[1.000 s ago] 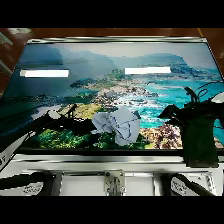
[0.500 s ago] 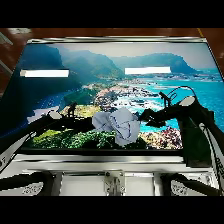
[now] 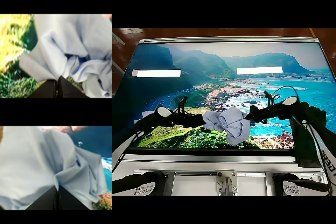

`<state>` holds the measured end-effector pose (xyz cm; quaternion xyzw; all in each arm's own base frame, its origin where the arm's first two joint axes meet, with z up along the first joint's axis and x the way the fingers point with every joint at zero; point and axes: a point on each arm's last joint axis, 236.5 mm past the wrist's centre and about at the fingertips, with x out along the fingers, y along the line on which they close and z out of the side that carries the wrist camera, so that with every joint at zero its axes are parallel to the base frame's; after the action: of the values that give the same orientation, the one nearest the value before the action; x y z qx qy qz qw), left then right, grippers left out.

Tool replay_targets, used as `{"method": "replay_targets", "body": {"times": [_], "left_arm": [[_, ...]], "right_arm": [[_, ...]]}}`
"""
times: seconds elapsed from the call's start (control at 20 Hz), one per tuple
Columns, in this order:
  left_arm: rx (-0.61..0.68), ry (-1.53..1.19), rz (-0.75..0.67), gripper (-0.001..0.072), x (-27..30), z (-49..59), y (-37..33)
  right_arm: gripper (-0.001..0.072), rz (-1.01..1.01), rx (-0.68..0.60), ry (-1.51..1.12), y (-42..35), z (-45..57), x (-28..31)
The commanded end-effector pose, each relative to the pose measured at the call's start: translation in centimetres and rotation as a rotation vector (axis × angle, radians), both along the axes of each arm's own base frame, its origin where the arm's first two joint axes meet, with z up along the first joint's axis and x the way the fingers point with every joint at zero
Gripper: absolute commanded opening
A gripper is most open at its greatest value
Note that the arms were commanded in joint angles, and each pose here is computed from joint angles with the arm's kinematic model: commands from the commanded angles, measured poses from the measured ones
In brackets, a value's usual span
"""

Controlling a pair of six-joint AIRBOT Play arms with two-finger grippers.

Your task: Fold the shirts.

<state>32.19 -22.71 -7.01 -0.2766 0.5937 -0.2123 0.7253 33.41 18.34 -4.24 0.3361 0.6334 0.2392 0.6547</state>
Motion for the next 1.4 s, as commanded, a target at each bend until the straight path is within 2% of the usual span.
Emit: {"method": "replay_targets", "body": {"times": [0.0,0.15,0.25,0.4,0.55,0.65,0.75,0.8,0.9,1.0,1.05,1.35], "left_arm": [[0.145,-0.207,0.0,0.0035,4.3,6.1,3.8],[0.218,-0.548,0.053,0.0036,8.6,20.3,7.9],[0.199,-0.797,0.127,0.0036,8.7,31.9,9.8],[0.156,-1.162,0.188,0.0037,3.6,48.3,10.8],[0.138,-1.391,0.227,0.0037,-2.5,57.5,11.7],[0.216,-1.446,0.246,0.0037,-4.7,58.9,13.1],[0.369,-1.368,0.232,0.0037,-5.0,56.3,15.0],[0.456,-1.278,0.224,0.0037,-4.8,53.9,16.3],[0.646,-1.094,0.208,0.0037,-4.1,49.0,19.6],[0.77,-0.983,0.216,0.0037,-3.2,45.5,22.2],[0.775,-0.957,0.203,0.0037,-2.8,44.2,22.2],[0.651,-1.043,0.26,0.0037,-0.7,45.2,20.3]], "right_arm": [[0.0059,0.053,0.03,-0.22,-1.8,7.2,1.8],[0.0059,-0.006,-0.016,-0.571,-4.7,19.6,4.7],[0.0059,-0.095,-0.031,-0.82,-5.8,29.0,5.1],[0.0059,-0.208,0.026,-1.105,-5.7,40.8,2.3],[0.0059,-0.225,0.059,-1.232,-5.0,46.7,-1.8],[0.0059,-0.209,0.029,-1.275,-4.9,47.7,-3.6],[0.006,-0.132,-0.097,-1.233,-5.1,45.0,-4.7],[0.006,-0.079,-0.178,-1.175,-5.6,42.6,-5.0],[0.006,-0.016,-0.417,-0.98,-9.1,36.3,-5.2],[0.0059,-0.07,-0.608,-0.817,-13.8,32.5,-5.1],[0.0059,-0.078,-0.636,-0.803,-14.4,32.2,-5.1],[0.0059,-0.075,-0.524,-0.886,-12.0,34.1,-4.5]]}}
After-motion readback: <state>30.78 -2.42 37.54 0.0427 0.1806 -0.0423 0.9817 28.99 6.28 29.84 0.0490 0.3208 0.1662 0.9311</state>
